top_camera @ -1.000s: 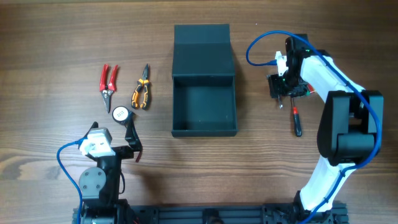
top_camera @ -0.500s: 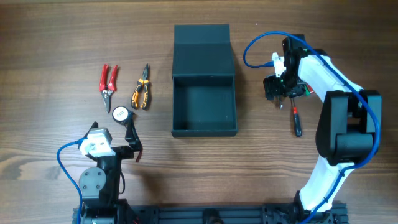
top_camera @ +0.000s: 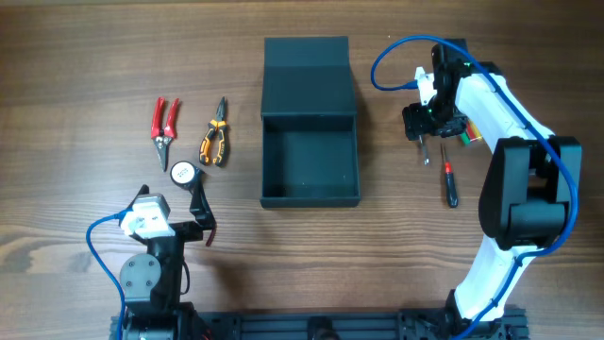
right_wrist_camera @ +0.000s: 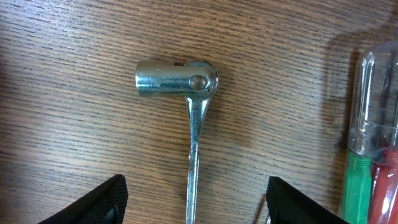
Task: Pack container
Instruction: 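Lower the right gripper and close it on the wrench handle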
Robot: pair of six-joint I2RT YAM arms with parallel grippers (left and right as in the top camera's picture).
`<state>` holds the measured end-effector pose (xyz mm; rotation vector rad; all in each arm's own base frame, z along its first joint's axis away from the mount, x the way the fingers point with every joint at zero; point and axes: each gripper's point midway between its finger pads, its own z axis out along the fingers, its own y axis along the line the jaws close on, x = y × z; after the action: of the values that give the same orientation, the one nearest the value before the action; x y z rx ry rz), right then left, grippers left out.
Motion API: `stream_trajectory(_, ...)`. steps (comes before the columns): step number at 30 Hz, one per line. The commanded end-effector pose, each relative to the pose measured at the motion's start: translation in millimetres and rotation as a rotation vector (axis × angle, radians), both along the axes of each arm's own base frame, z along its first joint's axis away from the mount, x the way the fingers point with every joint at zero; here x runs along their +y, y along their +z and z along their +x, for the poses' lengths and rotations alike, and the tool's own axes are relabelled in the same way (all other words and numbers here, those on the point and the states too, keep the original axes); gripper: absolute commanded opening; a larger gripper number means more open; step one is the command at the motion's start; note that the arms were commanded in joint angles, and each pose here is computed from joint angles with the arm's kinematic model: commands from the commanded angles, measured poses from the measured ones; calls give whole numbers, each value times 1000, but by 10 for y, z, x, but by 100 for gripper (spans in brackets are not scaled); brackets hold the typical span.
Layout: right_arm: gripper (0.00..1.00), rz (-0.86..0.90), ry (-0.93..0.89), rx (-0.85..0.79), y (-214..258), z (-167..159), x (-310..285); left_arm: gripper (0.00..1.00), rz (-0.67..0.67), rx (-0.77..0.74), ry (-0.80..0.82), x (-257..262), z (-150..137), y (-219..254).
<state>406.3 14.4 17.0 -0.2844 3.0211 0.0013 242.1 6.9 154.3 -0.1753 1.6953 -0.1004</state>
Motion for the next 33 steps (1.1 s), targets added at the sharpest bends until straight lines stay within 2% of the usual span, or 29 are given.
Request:
stream_trajectory(1,71,22,12,3,-23,38,72,100,21,-6,-27,-47,1,2)
stream_trajectory(20,70,37,14,4,-54,27,97,100,21,-6,-27,-47,1,2)
stream_trajectory(32,70,36,9,59,-325,-161,90,100,21,-6,-27,-47,1,2)
stream_trajectory(33,68,36,9,61,-329,-164,89,100,21,-6,-27,-47,1,2)
